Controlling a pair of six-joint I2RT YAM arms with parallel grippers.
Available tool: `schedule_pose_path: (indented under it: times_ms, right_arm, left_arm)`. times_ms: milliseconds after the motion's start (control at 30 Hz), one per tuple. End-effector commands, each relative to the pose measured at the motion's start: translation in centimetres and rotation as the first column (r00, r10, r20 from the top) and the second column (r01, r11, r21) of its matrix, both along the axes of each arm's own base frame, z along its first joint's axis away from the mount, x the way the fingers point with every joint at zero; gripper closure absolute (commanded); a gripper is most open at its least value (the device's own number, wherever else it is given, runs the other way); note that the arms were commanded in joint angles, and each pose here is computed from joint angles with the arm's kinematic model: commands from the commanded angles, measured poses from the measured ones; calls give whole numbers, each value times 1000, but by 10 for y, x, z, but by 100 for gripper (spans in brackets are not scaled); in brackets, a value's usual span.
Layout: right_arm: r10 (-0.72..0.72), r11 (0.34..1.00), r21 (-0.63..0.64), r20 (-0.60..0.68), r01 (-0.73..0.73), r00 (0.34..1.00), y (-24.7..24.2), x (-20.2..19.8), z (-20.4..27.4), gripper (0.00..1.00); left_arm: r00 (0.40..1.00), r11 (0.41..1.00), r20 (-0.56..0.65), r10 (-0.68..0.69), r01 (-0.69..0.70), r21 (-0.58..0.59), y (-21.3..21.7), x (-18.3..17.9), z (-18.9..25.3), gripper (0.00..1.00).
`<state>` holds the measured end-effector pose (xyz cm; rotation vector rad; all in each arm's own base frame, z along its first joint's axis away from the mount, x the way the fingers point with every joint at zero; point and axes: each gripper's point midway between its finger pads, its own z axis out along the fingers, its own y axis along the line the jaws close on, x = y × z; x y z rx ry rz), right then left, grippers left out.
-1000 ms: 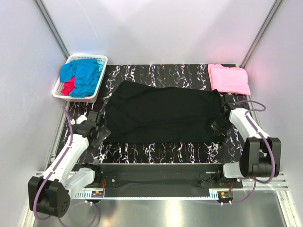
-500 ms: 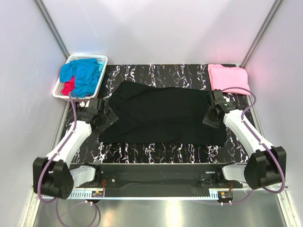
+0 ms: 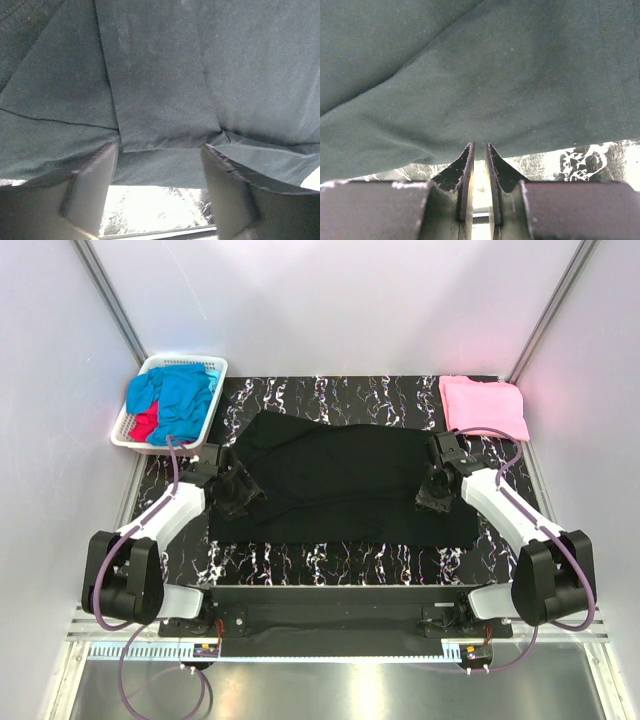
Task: Fold and stack the t-shirts
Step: Fold the tshirt
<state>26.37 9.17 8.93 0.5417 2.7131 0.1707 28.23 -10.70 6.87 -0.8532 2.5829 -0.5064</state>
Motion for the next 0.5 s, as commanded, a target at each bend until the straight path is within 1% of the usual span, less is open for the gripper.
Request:
schedule_pose_path:
  times_ms: [0,33,67,133,333,433,467]
  right_arm:
    - [8,1000,5,5,-8,1000,3,3,-4,80]
    - [8,1000,3,-1,-8,1000,3,3,-6,81]
    - [7,1000,3,-15,-7,1000,4,2,-9,82]
    - [5,1000,-3,-25,-5,1000,3,1,-11,83]
    - [-2,1000,-5,-31,2,1000,3,1,-14,83]
    - [-3,1000,-5,-41,3,999,3,-1,-16,83]
    - [-2,1000,-6,-41,1,999,3,-1,-16,83]
  left_arm:
    - [1000,999,12,7,-6,-45,-7,-1,-1,33]
    - [1000,999,6,11,-11,-41,-6,-3,-3,39]
    - [1000,999,-2,11,-11,-42,-6,-7,-6,41]
    - [1000,999,-8,15,-15,-31,-4,-11,-8,44]
    - [999,1000,-35,15,-15,12,-2,-26,-20,46]
    - [999,1000,-41,10,-9,24,-3,-26,-23,53]
    - [999,1000,-42,10,-9,27,-3,-25,-24,57]
